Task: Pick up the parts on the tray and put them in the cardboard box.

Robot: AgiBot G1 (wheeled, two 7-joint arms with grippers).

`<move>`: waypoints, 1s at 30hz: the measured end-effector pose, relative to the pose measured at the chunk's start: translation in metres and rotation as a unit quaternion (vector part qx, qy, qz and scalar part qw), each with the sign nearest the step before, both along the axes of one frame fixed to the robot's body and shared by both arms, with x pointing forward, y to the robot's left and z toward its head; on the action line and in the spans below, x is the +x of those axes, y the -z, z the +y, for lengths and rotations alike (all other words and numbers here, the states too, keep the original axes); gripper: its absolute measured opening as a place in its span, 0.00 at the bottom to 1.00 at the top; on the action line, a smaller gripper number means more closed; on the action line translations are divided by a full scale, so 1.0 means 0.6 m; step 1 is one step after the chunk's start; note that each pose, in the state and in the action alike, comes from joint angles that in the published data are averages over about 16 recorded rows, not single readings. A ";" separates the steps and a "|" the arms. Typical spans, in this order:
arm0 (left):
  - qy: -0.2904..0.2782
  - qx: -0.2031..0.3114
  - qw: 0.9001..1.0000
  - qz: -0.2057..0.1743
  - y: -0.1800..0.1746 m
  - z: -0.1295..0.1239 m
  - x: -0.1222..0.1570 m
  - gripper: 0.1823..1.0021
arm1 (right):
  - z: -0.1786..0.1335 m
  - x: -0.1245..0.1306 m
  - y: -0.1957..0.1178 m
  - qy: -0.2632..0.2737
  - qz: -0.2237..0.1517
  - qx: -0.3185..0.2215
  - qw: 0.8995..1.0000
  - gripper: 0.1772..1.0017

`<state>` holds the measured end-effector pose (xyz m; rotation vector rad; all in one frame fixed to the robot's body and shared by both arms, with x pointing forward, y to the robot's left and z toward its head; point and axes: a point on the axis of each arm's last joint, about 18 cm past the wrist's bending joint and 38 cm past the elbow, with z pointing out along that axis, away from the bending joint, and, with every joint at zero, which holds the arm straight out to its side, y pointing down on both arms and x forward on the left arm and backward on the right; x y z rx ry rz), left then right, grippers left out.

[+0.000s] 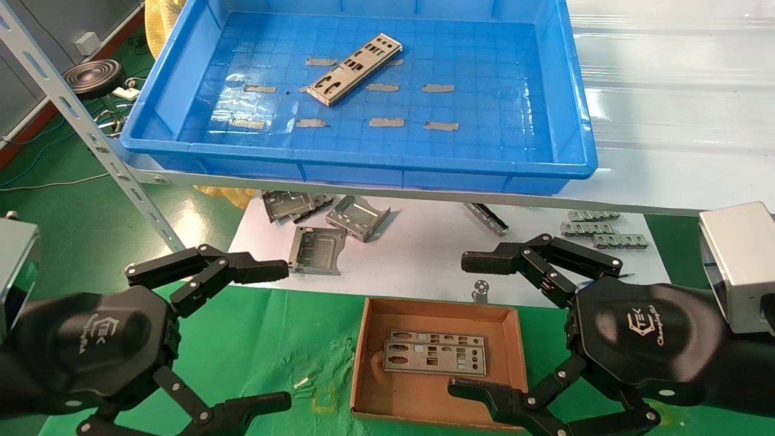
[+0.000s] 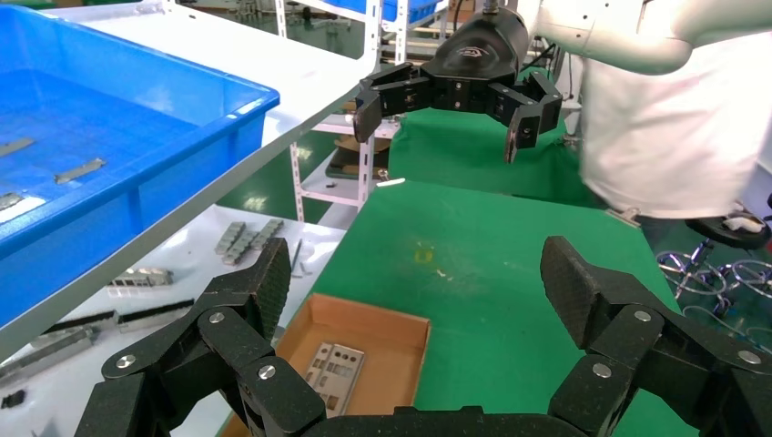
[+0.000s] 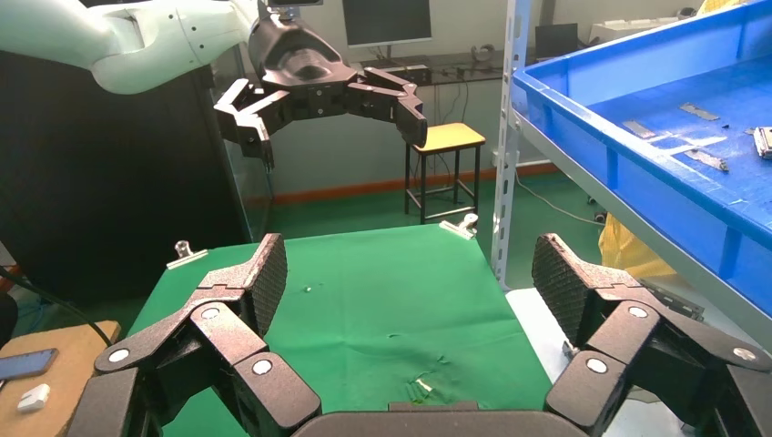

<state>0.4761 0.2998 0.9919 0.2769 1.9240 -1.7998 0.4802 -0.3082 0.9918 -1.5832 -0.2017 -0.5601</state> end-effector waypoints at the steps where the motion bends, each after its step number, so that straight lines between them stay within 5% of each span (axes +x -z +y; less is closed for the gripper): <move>1: 0.000 0.000 1.000 0.000 0.000 0.000 0.000 1.00 | 0.000 0.000 0.000 0.000 0.000 0.000 1.000 1.00; 19: 0.000 0.000 1.000 0.000 0.000 0.000 0.000 1.00 | 0.000 0.000 0.000 0.000 0.000 0.000 1.000 0.93; 30: 0.000 0.000 1.000 0.000 0.000 0.000 0.000 1.00 | 0.000 0.000 0.000 0.000 0.000 0.000 1.000 0.72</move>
